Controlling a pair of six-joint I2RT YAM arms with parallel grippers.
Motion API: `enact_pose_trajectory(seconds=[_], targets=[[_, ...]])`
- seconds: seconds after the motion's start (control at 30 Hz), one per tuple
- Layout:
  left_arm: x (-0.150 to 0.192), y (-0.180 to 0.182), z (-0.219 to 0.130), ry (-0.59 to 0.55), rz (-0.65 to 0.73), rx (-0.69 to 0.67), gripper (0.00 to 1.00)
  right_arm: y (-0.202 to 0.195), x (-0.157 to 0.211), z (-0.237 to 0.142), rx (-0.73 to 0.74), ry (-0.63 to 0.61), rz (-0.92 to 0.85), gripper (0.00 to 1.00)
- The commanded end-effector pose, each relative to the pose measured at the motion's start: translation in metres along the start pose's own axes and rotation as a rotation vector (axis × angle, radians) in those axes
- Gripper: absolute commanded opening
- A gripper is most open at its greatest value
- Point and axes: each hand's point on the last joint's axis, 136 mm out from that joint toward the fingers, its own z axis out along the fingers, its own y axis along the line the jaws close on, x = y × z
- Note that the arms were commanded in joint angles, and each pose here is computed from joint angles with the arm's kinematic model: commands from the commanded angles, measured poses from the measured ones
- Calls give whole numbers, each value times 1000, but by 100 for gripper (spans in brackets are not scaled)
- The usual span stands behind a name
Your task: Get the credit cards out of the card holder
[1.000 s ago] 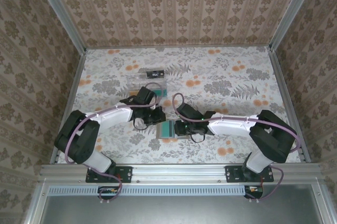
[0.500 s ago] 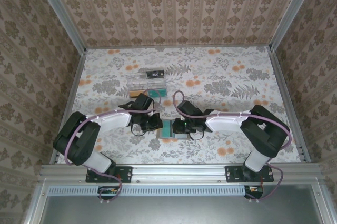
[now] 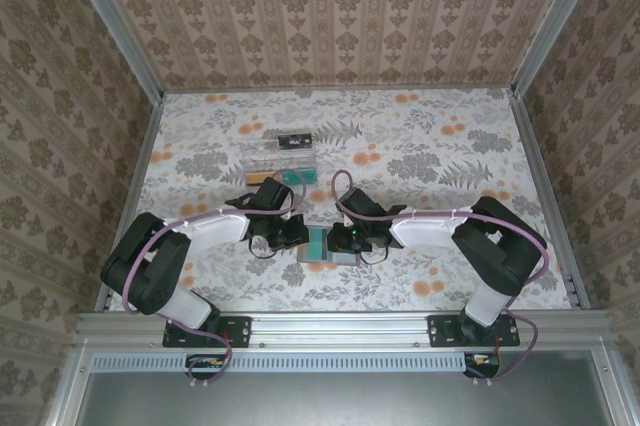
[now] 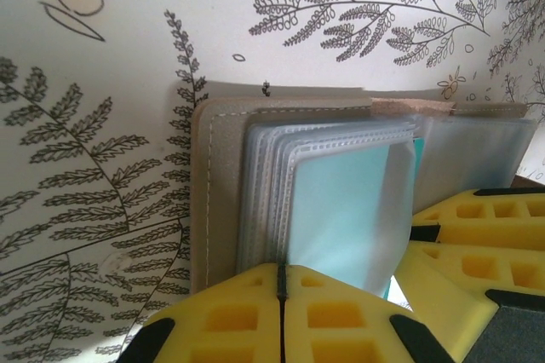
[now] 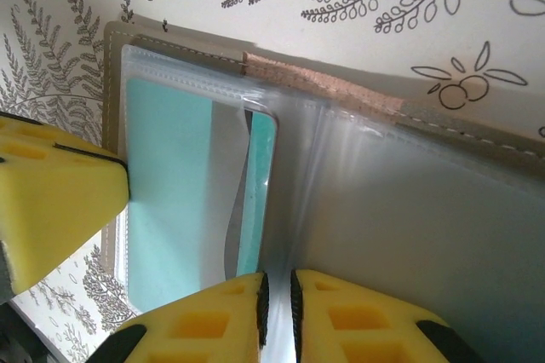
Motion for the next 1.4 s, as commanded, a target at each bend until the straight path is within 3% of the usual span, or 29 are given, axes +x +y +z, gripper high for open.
enact_pose_trajectory(seconds=[0.0, 0.4, 0.97, 1.07, 1.17, 1.37], targets=[[10, 8, 4, 23, -18, -25, 7, 19, -11, 2, -78, -17, 14, 19], [7, 2, -19, -44, -13, -20, 8, 15, -15, -8, -73, -31, 24, 19], [19, 9, 3, 36, -21, -24, 8, 14, -13, 6, -86, 4, 38, 18], [19, 9, 3, 36, -21, -28, 8, 14, -13, 7, -89, 4, 40, 13], [20, 13, 2, 36, -29, -50, 5, 13, -14, 5, -88, -1, 43, 0], [19, 26, -1, 25, -64, -99, 0, 4, -16, -5, -73, -20, 53, 0]])
